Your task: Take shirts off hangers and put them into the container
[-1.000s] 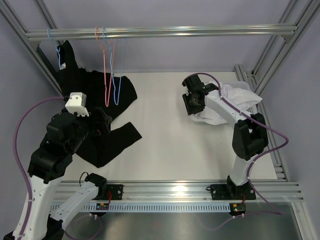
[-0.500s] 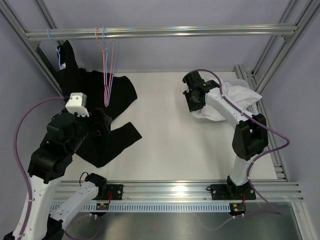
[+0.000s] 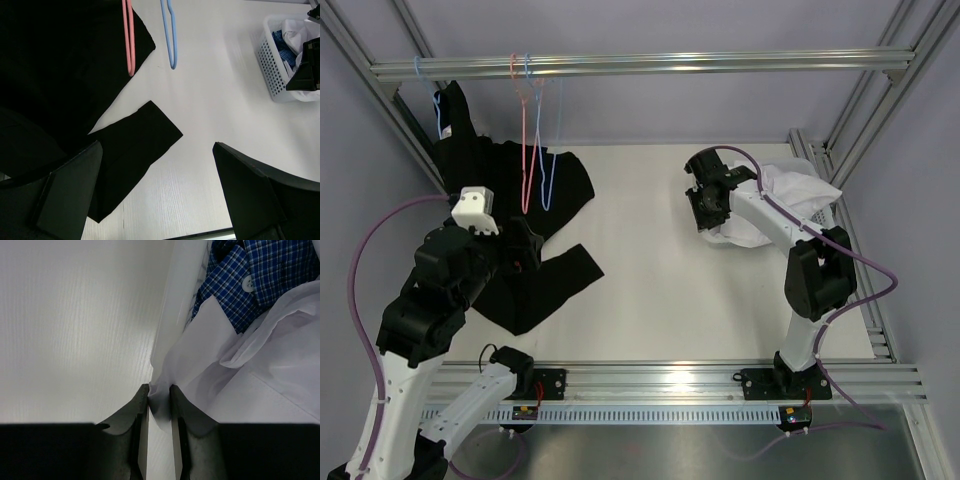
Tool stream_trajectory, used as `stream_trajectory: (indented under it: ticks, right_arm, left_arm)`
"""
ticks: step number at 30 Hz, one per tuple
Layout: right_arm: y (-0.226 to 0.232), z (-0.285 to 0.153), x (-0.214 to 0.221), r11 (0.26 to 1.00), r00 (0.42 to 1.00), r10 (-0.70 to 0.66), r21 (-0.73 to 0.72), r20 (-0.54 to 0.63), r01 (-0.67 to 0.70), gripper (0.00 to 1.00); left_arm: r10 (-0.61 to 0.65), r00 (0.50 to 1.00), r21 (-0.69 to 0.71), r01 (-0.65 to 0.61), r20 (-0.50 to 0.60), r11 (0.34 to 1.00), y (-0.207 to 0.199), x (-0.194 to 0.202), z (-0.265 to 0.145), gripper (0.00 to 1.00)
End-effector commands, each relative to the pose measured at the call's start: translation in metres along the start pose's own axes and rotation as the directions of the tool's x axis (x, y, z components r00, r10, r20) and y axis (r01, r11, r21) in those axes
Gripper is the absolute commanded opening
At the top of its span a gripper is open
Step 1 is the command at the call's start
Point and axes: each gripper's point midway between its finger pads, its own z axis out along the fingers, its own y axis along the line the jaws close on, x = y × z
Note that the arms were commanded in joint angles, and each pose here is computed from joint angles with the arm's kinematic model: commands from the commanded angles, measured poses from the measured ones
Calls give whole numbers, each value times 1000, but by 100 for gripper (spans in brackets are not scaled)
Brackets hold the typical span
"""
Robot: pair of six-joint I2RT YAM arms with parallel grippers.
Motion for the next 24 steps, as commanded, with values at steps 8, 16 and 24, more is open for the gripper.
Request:
stream_trajectory:
  ticks: [8,16,24]
  right_arm:
    - [9,-11,-10,999,999,-1,-51,40,3,48]
    - [2,-23,-19,999,998,13,-37,65,-11,48]
    - [-5,-37,-26,999,995,30,-37,94,-27,46]
  left_arm:
    - [-6,999,1,6,34,1000,0,-8,-2,99]
    - [-11,999,4,10,39,1000,0,-9,-4,99]
    - [-12,999,6,11,35,1000,-1,-8,-3,99]
